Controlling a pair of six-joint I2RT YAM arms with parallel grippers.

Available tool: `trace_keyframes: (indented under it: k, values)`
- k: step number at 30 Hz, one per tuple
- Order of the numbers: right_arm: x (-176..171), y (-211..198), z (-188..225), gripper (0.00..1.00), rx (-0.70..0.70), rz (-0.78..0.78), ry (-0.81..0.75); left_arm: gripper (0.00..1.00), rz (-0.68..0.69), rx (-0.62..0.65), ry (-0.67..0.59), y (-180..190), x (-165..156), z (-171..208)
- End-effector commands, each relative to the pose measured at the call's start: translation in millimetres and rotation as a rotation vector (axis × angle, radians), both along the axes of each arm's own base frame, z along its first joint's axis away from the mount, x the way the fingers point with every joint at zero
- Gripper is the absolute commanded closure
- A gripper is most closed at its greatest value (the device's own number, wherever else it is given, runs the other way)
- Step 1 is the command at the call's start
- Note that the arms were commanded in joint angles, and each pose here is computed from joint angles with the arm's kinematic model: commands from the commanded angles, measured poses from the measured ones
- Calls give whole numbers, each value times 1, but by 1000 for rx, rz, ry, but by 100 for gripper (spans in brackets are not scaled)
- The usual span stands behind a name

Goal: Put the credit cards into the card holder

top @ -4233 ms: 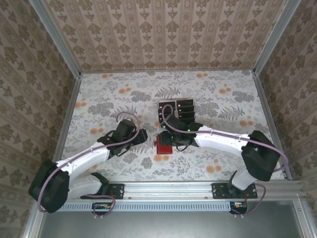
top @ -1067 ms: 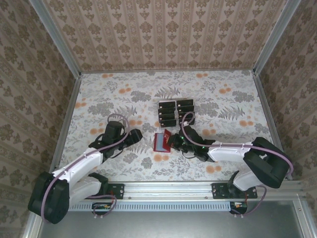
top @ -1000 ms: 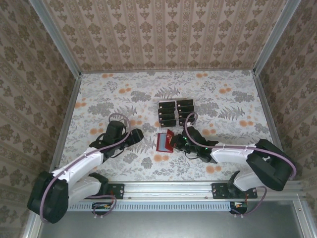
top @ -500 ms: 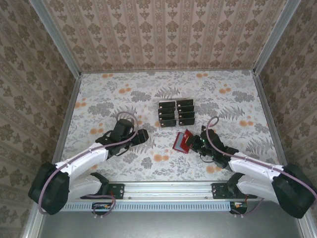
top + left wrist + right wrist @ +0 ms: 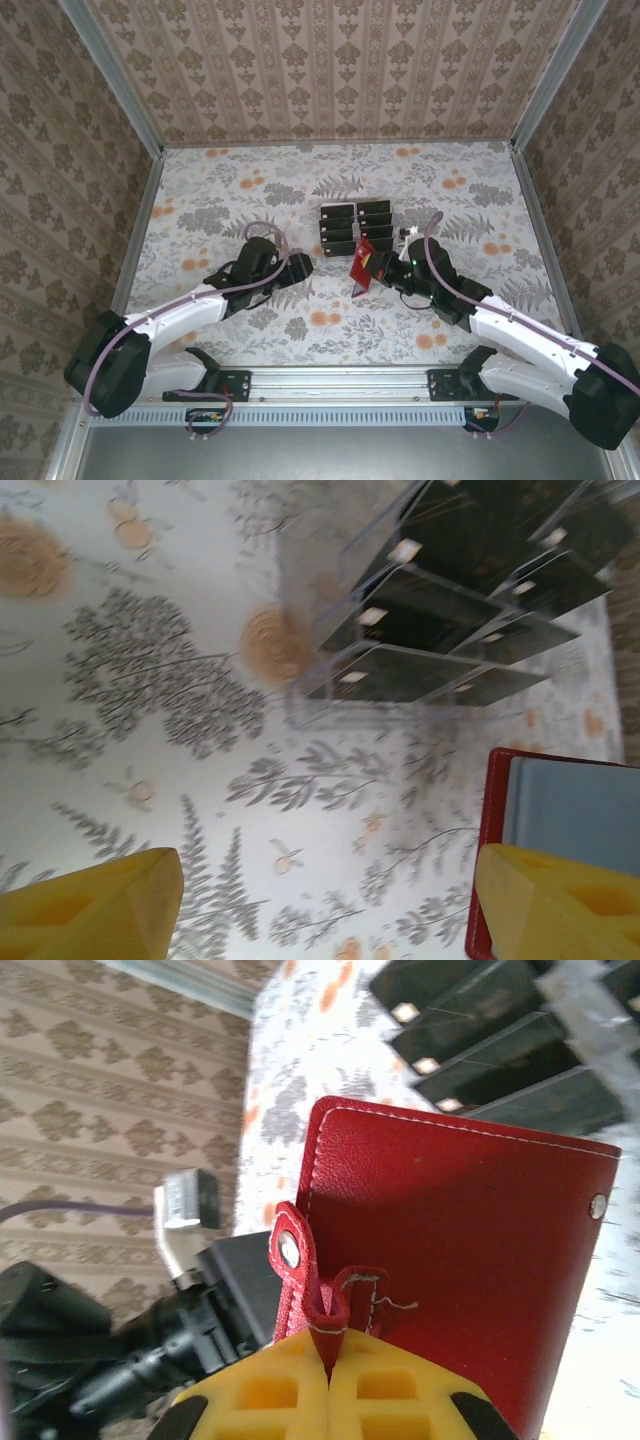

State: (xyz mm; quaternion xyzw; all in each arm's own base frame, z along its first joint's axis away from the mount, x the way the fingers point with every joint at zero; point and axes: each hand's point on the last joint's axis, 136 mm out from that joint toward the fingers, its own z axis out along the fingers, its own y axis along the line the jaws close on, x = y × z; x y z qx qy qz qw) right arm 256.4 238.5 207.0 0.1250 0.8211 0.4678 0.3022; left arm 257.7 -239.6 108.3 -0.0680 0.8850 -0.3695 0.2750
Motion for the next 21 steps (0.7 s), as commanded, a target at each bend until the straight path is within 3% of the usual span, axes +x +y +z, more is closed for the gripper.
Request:
trace_keyframes:
  k: [1, 15, 21]
  values:
    - [1, 16, 31, 100, 50, 39, -41, 20, 19, -145, -35, -14, 10, 25]
    - [20, 52, 111, 100, 157, 61, -177, 8, 152, -446, -22, -3, 24, 66]
    - [28, 66, 136, 100, 195, 72, -216, 7, 199, -641, -17, 1, 32, 82]
